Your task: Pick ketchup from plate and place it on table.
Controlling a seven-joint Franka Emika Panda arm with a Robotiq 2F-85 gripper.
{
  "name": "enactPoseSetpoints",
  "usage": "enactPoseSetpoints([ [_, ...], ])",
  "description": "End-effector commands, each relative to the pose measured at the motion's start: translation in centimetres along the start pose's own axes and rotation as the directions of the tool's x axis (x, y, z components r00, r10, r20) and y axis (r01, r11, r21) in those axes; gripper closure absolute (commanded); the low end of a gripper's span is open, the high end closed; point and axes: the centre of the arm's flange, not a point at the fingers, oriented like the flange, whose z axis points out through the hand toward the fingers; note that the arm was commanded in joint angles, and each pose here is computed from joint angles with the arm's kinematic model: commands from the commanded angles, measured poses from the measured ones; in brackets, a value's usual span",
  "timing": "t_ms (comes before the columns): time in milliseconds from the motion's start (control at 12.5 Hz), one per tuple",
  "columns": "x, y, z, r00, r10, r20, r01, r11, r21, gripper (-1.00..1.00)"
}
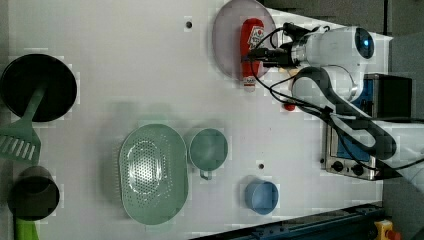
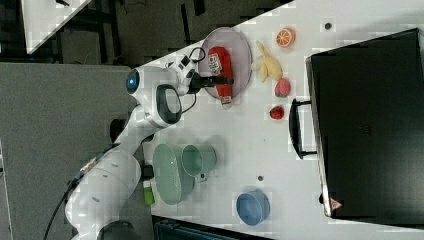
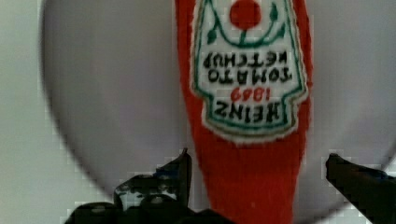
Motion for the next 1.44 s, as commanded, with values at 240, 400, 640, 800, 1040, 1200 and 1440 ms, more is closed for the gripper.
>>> enactPoseSetpoints([
  [240, 1.6, -0.7, -0.2, 0.992, -0.088, -0.092, 0.088, 0.996, -0.005, -1.0],
  [400, 1.6, -0.9, 0.4, 0.992, -0.09, -0.094, 0.09, 0.996, -0.002, -0.91],
  [640, 1.9, -0.8, 0.0, 0.991, -0.088, -0.104, 0.088, 0.996, -0.004, -0.21],
  [800, 2.2, -0.8, -0.5, 0.99, -0.087, -0.114, 0.087, 0.996, -0.002, -0.21],
  [1040, 3.9, -1.1, -4.5, 0.981, -0.079, -0.176, 0.081, 0.997, 0.001, -0.21],
  [1200, 5.1, -0.7, -9.0, 0.98, -0.043, -0.194, 0.043, 0.999, -0.003, -0.21],
  [1440, 5.3, 0.9, -15.4, 0.991, 0.023, -0.133, -0.023, 1.0, 0.001, -0.21],
])
